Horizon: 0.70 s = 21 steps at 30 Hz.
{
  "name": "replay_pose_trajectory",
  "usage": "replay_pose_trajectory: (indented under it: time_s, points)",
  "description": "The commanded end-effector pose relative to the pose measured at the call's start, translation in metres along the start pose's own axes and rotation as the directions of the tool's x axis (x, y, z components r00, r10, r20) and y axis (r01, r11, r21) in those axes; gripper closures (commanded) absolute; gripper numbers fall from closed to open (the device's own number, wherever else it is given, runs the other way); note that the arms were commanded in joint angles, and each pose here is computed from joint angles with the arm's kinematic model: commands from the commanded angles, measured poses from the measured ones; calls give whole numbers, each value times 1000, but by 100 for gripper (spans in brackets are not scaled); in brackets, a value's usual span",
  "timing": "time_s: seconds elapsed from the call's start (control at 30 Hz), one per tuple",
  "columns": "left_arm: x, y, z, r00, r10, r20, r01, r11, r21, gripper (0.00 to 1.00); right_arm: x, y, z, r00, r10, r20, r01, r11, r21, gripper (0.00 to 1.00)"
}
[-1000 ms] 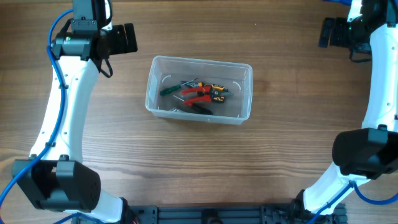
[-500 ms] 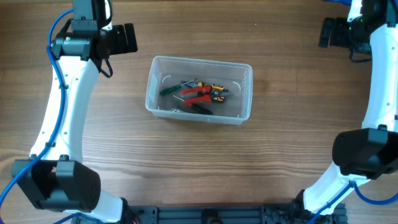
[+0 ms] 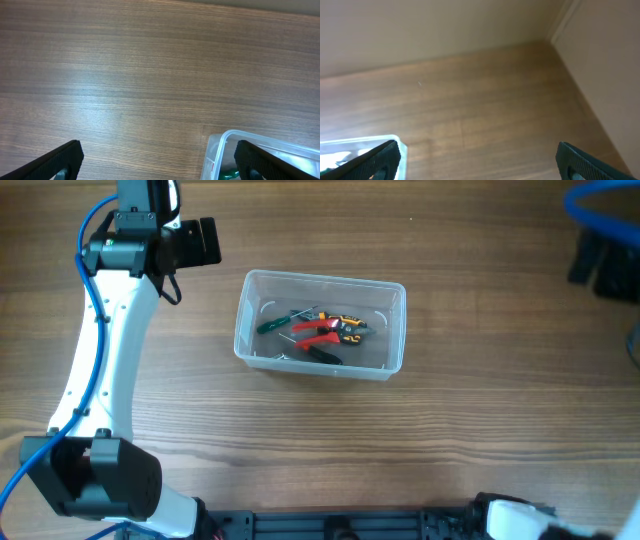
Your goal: Pack container
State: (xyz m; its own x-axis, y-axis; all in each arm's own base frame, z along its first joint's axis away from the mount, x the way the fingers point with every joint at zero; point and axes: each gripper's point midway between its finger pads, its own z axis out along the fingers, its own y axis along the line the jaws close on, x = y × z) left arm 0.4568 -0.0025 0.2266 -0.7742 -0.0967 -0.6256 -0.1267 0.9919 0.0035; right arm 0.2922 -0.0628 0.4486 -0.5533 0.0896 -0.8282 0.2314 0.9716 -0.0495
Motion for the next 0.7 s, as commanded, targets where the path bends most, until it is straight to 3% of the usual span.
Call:
replay_pose_trajectory:
  time_s: [0.0, 0.3, 0.5, 0.67]
  points:
    - [-6, 2, -9, 999, -23, 27, 23, 1000, -5, 0, -3, 5, -43, 995, -10, 100, 12, 1000, -24, 0]
    - [-6, 2, -9, 999, -23, 27, 23, 1000, -5, 0, 6, 14, -103, 950, 18, 311, 18, 993, -113, 0]
    - [-6, 2, -9, 999, -23, 27, 23, 1000, -5, 0, 21, 45, -90, 835, 58, 547, 103, 960, -260, 0]
    - [-6, 2, -9, 999, -23, 27, 23, 1000, -5, 0, 63, 51, -59, 782, 140, 608, 71, 948, -310, 0]
